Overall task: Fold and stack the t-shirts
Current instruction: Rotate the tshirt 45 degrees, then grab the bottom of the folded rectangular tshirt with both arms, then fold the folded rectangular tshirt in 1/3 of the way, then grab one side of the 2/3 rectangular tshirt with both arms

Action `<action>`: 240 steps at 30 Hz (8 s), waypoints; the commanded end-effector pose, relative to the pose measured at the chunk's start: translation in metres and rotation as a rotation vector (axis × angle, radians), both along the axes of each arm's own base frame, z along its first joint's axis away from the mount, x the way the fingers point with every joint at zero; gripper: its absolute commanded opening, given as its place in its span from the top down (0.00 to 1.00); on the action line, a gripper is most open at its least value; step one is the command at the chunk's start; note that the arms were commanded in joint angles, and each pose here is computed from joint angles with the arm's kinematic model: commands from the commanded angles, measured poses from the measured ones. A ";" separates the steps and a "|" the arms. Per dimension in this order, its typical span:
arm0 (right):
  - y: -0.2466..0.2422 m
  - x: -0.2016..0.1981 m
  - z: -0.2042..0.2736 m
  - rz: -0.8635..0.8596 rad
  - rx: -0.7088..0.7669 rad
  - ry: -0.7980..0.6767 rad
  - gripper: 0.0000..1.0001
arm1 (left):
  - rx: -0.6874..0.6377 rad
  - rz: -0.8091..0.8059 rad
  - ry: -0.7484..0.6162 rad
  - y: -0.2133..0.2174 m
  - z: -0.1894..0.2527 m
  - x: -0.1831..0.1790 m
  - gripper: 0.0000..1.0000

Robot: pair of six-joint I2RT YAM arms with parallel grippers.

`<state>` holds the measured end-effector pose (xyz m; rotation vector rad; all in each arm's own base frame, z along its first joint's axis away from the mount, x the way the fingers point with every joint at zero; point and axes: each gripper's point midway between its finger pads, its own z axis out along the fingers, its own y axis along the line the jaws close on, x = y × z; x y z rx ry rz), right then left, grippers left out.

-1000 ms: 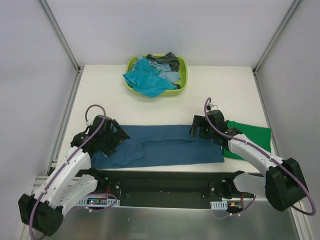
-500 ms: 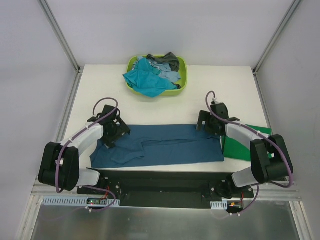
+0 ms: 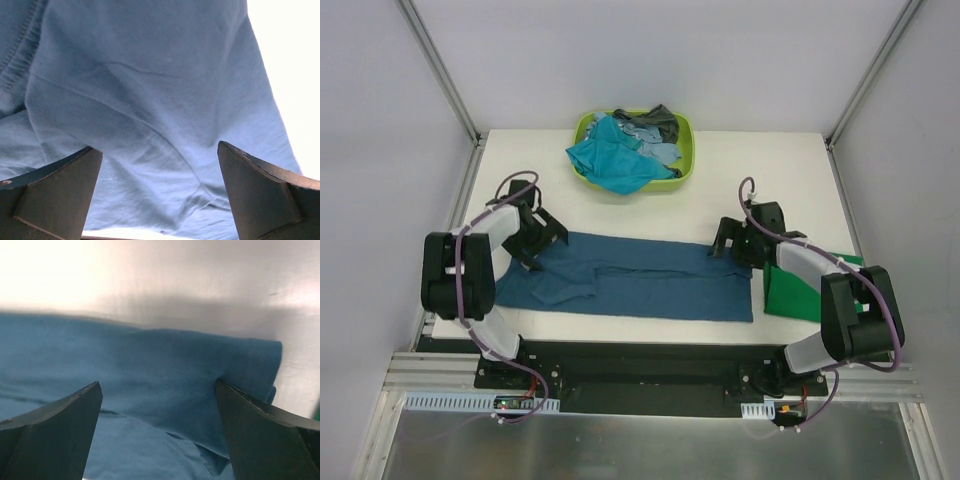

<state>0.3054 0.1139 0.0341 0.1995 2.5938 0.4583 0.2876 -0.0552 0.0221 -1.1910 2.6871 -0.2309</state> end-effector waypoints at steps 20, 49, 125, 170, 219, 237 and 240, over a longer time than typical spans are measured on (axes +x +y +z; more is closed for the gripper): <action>0.153 -0.103 0.085 0.527 0.150 -0.165 0.04 | -0.045 -0.270 -0.558 0.027 0.160 0.266 0.01; 0.093 -0.116 0.048 0.315 0.274 -0.006 0.01 | 0.155 -1.462 -0.342 -0.235 0.042 -0.175 0.17; 0.195 -0.016 0.154 0.401 0.277 -0.246 0.99 | 0.055 -1.018 -0.442 -0.157 0.095 -0.124 1.00; 0.229 0.038 0.122 0.392 0.208 -0.358 0.04 | 0.222 -0.647 -0.369 -0.091 0.099 -0.051 0.01; 0.187 -0.014 0.020 0.213 0.387 0.088 0.10 | 0.133 -1.248 -0.334 -0.187 0.029 -0.140 0.23; 0.171 -0.012 -0.008 0.120 0.351 0.146 0.68 | 0.248 -1.332 -0.155 -0.181 -0.016 -0.147 0.95; 0.171 -0.009 -0.007 0.139 0.362 0.147 0.97 | 0.222 -1.359 -0.144 -0.187 -0.015 -0.152 1.00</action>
